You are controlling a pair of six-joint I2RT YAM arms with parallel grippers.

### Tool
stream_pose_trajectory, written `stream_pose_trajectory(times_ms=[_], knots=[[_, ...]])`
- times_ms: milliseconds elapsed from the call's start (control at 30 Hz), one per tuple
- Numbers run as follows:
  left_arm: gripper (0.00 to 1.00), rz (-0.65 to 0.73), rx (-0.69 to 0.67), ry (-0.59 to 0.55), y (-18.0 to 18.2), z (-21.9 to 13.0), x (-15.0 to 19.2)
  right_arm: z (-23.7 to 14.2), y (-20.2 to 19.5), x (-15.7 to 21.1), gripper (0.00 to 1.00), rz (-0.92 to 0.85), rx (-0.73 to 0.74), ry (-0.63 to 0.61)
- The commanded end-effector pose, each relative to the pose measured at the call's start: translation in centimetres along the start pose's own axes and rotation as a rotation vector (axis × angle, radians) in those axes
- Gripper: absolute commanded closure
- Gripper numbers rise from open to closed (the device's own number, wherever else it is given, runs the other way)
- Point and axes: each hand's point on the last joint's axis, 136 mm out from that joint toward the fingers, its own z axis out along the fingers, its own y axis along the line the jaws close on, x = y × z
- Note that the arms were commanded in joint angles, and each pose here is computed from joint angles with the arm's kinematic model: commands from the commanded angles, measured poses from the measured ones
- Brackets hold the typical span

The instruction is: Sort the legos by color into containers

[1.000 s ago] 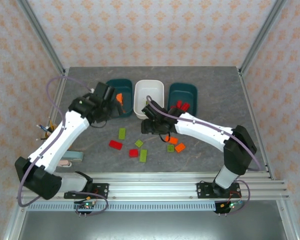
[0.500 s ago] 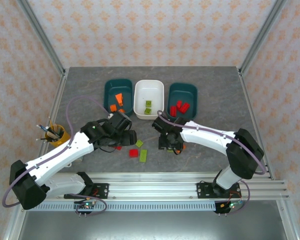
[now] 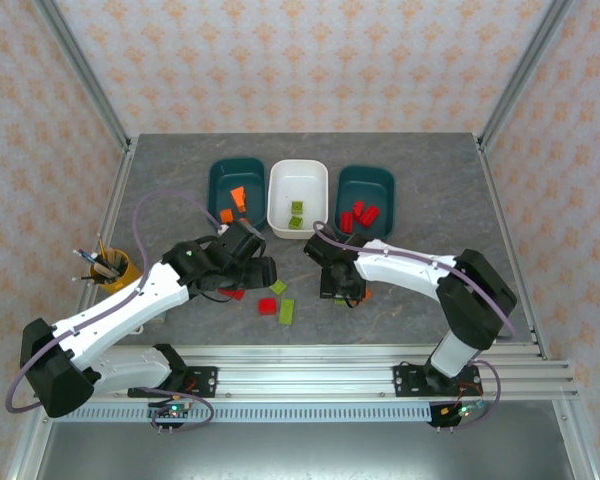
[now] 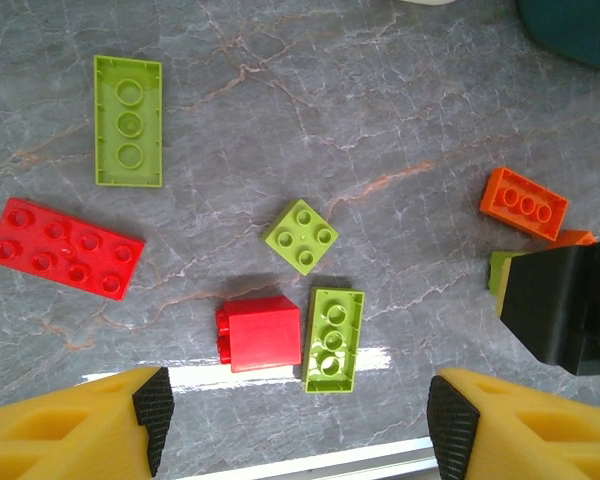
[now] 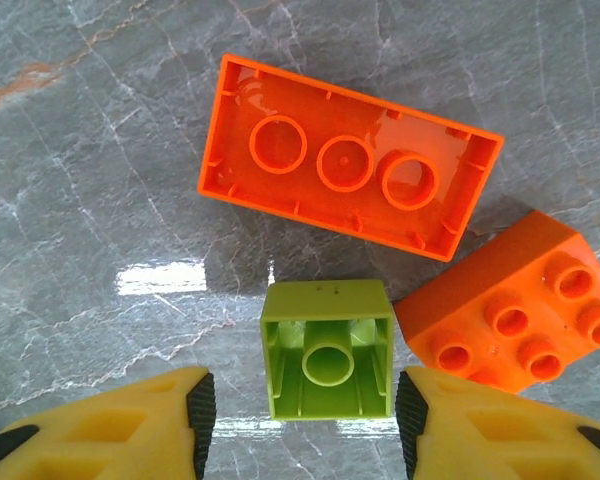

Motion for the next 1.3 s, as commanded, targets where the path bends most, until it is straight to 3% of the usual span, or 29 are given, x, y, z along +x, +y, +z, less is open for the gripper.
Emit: stream_pose_trajectory(times_ms=[0,333,600,733,1000,1267], knots=[[0.29,-0.017,0.010,-0.045,-0.5,-0.5,-0.9,0.8,-0.6,0.1,0.49,0.006,0.037,0.012],[0.29,-0.027,0.015,-0.053,-0.6,-0.5,-0.9,1.8,-0.2,0.1,0.54,-0.016,0.050,0.040],[0.29,-0.029,0.053,-0.063,-1.2,-0.6,-0.9,2.4,0.1,-0.4,0.65,-0.024,0.065,0.036],[0.29,-0.047,0.082,-0.084,-1.3,-1.3,-1.1,0.9,0.4,-1.3,0.72,-0.034,0.050,-0.015],[0.23,-0.104,0.096,-0.176,-1.1,-5.3,-3.7,-6.8,4.0,-6.5,0.73,-0.109,-0.037,-0.198],[0.15,-0.216,0.090,-0.213,-0.2,-5.6,-8.8,-6.7,7.4,-14.9,0.74,-0.109,-0.026,-0.238]])
